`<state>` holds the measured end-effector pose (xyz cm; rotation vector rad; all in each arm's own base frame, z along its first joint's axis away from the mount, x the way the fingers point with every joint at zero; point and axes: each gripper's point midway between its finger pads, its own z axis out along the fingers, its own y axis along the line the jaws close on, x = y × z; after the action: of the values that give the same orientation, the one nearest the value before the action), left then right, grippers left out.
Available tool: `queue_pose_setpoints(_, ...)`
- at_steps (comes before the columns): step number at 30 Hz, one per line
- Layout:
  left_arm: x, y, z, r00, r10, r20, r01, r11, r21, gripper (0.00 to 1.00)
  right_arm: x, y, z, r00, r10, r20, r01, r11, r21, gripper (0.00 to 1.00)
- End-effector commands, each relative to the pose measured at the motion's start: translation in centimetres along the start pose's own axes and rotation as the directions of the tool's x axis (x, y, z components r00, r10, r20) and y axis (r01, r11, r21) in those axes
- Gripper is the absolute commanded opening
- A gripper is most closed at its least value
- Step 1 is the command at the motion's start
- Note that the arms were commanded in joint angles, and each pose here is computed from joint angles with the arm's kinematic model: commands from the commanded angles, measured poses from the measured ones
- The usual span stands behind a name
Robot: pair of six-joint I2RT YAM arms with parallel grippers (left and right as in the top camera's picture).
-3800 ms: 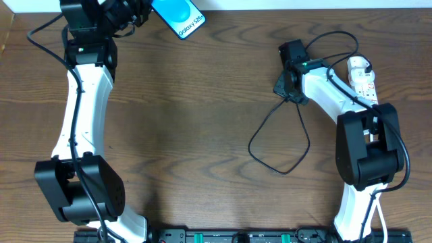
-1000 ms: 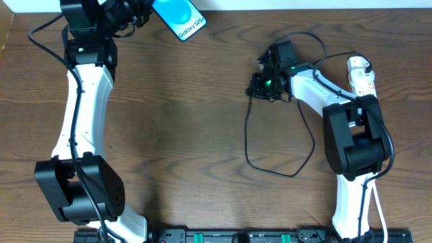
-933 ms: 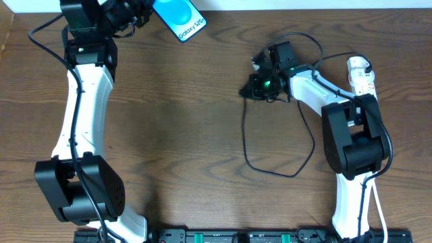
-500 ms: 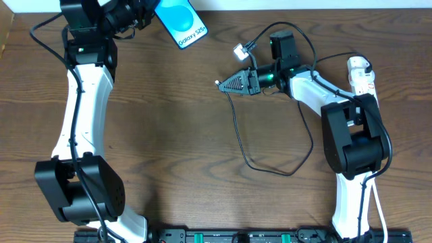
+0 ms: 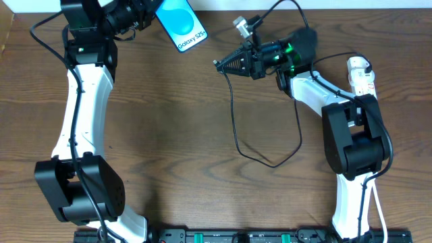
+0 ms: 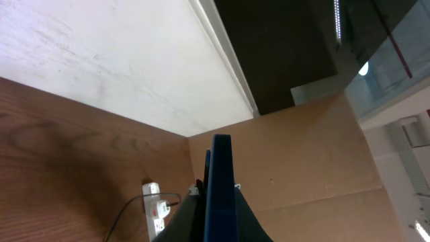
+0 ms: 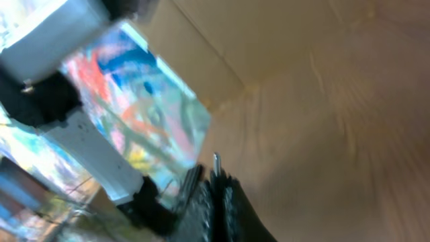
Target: Plug charger to phone and switch on socket
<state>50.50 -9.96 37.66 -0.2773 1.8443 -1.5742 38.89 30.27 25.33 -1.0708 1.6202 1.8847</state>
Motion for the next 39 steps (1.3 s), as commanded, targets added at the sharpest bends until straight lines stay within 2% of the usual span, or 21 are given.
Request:
queue_pose_setpoints(1, 0.1, -0.8, 0.0, 0.999, 0.039, -0.013, -0.039, 0.999, 0.021, 0.07, -1.6, 1.9, 0.0, 0.975, 0.219, 0.040, -0.219, 0.976, -0.009, 0.01)
queue_pose_setpoints(11, 1.3, -1.4, 1.2, 0.995, 0.093, -0.038, -0.091, 0.995, 0.034, 0.07, -2.5, 2.4, 0.2, 0.934, 0.348, 0.085, -0.347, 0.937, -0.035, 0.01)
queue_pose_setpoints(25, 0.1, -0.8, 1.3, 0.990, 0.135, 0.034, -0.135, 0.991, -0.005, 0.07, -2.8, 3.4, 1.1, 0.927, 0.363, 0.092, -0.358, 0.931, -0.067, 0.01)
queue_pose_setpoints(39, 0.3, -0.9, 1.4, 0.991, 0.134, 0.025, -0.134, 0.991, -0.001, 0.08, -3.6, 3.8, 2.0, 0.917, 0.381, 0.119, -0.371, 0.923, -0.098, 0.01)
